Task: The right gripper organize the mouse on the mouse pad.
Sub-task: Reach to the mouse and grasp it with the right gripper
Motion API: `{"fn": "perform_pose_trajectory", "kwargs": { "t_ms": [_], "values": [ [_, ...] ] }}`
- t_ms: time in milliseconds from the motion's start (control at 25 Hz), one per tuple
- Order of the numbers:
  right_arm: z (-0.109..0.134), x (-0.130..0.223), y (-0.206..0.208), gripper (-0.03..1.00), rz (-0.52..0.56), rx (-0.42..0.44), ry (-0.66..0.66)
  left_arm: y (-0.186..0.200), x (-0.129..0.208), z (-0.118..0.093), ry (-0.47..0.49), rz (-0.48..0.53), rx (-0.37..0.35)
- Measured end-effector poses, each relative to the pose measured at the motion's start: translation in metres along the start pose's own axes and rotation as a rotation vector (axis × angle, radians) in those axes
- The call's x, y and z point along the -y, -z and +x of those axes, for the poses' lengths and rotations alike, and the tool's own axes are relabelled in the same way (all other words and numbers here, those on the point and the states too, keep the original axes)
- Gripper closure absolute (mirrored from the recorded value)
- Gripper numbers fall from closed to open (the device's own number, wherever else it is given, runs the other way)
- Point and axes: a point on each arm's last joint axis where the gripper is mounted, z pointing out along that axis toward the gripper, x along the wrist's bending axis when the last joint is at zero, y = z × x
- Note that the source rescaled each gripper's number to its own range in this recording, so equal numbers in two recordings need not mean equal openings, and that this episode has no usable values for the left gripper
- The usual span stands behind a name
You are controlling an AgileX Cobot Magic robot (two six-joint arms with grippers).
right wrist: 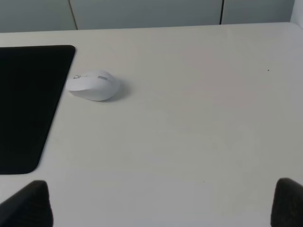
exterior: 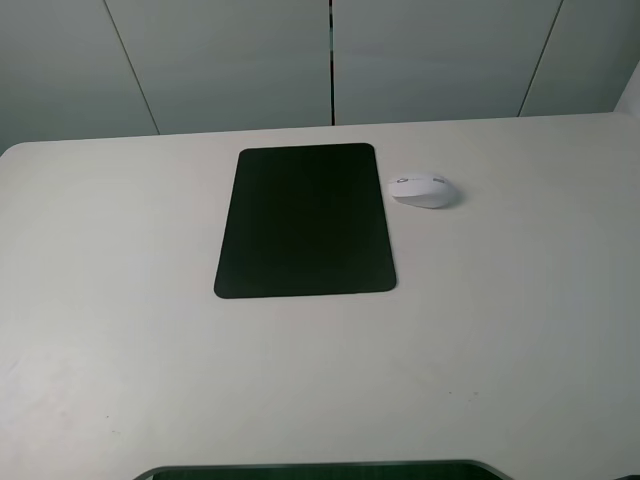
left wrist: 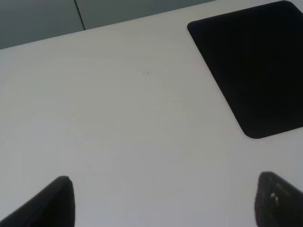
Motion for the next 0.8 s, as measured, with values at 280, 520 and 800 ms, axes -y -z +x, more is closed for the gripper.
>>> {"fn": "perform_pose_trajectory", "kwargs": {
  "t_ms": [280, 520, 800],
  "values": [
    [0.0000, 0.0000, 0.0000, -0.03, 0.000, 0.000, 0.000, 0.0000, 0.0000, 0.0000, 0.000, 0.000, 0.000],
    [0.0000, 0.0000, 0.0000, -0.03, 0.000, 0.000, 0.000, 0.0000, 0.0000, 0.0000, 0.000, 0.000, 0.000],
    [0.0000, 0.0000, 0.0000, -0.03, 0.000, 0.000, -0.002, 0.0000, 0.0000, 0.0000, 0.000, 0.000, 0.000]
  ]
}}
